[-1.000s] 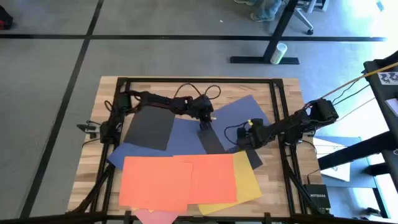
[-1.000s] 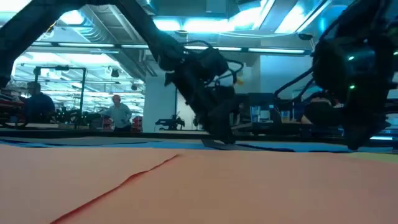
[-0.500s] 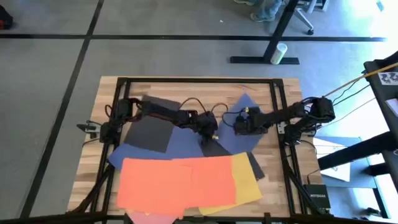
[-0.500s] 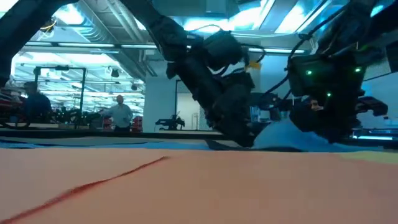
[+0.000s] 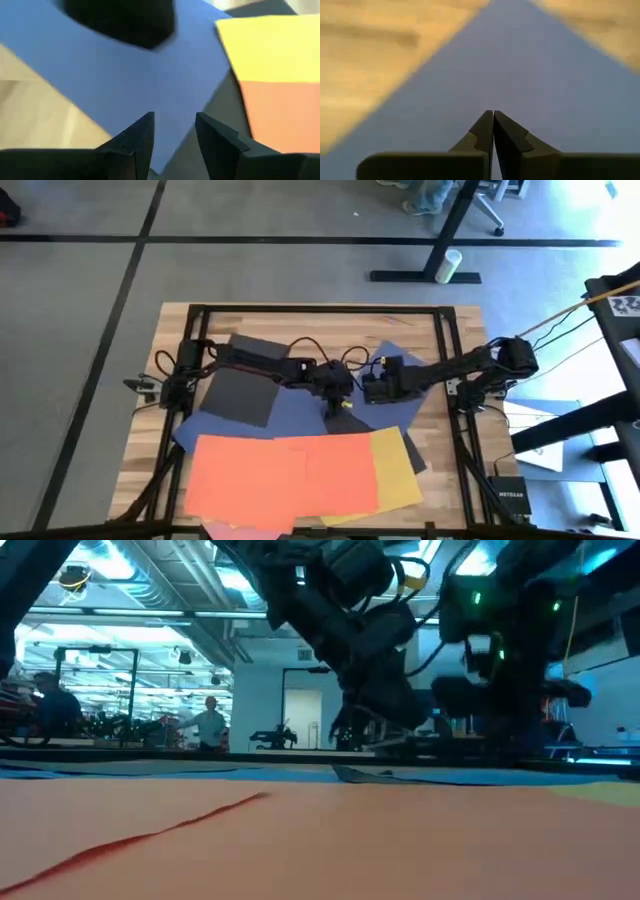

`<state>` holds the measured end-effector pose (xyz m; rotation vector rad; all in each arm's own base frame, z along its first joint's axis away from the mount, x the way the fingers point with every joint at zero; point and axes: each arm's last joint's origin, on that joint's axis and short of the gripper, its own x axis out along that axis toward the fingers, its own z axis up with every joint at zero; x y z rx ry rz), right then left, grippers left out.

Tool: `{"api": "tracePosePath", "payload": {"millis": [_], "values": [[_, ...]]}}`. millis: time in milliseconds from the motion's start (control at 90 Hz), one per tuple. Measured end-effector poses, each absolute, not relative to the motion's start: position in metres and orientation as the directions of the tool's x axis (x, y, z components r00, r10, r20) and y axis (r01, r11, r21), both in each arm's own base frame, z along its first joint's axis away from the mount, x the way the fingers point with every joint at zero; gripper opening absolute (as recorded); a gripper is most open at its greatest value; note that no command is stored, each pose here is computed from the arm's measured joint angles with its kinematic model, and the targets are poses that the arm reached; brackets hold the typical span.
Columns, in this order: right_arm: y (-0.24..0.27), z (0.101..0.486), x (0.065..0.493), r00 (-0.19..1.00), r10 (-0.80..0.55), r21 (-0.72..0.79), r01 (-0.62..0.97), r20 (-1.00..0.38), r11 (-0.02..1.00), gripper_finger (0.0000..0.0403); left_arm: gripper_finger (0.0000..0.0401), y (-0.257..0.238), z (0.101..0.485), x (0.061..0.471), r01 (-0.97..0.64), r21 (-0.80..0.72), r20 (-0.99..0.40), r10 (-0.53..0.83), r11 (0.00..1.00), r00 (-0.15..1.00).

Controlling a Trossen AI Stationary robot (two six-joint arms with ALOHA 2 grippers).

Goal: Organize paper
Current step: Move the blue paper to the top right of the table

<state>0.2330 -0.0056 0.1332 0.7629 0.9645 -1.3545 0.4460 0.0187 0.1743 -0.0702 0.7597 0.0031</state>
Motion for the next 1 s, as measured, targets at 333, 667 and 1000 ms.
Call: {"api": "tracePosePath", "payload": {"millis": [333,667,1000], "values": [[-0.026,0.115,0.235,-0.094,-0.432,-0.169,0.976,-0.897,0.138,0.0,0.0129,0.02,0.174,0.446,-0.041,-0.014,-0.679,0.021,0.999,0.734],[-0.051,0.118,0.24,-0.097,-0.394,-0.313,0.785,-0.914,0.534,0.0,0.0129,0.016,0.17,0.446,-0.026,-0.009,-0.692,0.013,1.0,0.722],[-0.047,0.185,0.267,-0.186,-0.571,-0.535,0.653,-0.8,0.537,0.0,0.0129,0.007,0.199,0.423,0.04,0.033,-0.764,0.0,0.999,0.645]]}}
